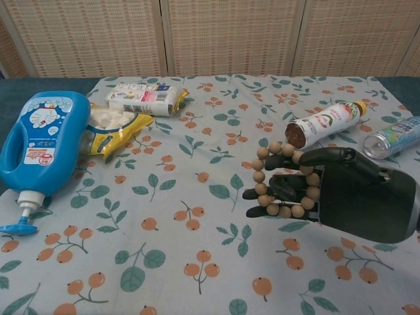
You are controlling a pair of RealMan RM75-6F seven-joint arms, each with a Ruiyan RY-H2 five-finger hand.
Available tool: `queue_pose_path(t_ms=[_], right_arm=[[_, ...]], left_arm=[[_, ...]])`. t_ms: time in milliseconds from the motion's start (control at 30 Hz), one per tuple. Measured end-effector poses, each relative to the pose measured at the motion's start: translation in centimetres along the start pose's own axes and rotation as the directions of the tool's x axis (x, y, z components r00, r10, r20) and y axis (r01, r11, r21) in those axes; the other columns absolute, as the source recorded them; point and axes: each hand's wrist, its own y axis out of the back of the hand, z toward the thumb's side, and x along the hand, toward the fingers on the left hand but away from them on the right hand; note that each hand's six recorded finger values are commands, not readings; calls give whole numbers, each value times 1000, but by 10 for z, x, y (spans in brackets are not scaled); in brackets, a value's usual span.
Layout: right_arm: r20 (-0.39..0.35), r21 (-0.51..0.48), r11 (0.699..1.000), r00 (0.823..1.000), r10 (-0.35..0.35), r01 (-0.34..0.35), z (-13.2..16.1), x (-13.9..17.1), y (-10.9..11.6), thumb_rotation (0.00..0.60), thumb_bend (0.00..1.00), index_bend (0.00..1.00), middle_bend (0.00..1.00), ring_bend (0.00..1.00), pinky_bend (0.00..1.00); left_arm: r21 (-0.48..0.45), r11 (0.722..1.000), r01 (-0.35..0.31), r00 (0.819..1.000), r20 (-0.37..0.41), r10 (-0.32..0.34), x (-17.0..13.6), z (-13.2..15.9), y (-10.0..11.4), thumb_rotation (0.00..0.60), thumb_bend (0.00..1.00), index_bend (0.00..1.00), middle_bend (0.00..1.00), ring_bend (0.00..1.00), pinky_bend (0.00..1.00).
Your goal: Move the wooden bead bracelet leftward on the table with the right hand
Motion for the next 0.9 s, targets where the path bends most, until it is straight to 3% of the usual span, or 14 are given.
queue_pose_path(t_ms=[333,567,667,767,867,900], right_arm=[[-1,11,1000,1000,7,-7,5,1,-3,579,1000,361,552,175,207],[-9,67,998,1000,-21,21,8,0,1,600,1000,313,524,156,205],[-15,142,989,999,-47,49,9,1,6,600,1000,316,524,156,204],[-26,274,958,996,-86,90,11,1,14,600,1000,318,524,149,203],[-45,454,880,990,-133,139,14,1,24,600,1000,318,524,143,198],[-55,534,831,987,-151,157,15,1,29,600,1000,318,524,142,193]], left_arm=[[-7,1000,-9,1000,3,9,-1,0,3,600,434,0,0,0,153],[-11,1000,-12,1000,4,12,-1,-1,4,600,434,0,0,0,152],[-12,1000,-13,1000,5,13,-2,-1,5,600,434,0,0,0,153],[-14,1000,-16,1000,5,16,-2,-1,5,600,434,0,0,0,153],[-14,1000,-16,1000,7,16,-2,-1,5,600,434,0,0,0,153],[-15,1000,-16,1000,7,16,-2,0,5,600,434,0,0,0,153]])
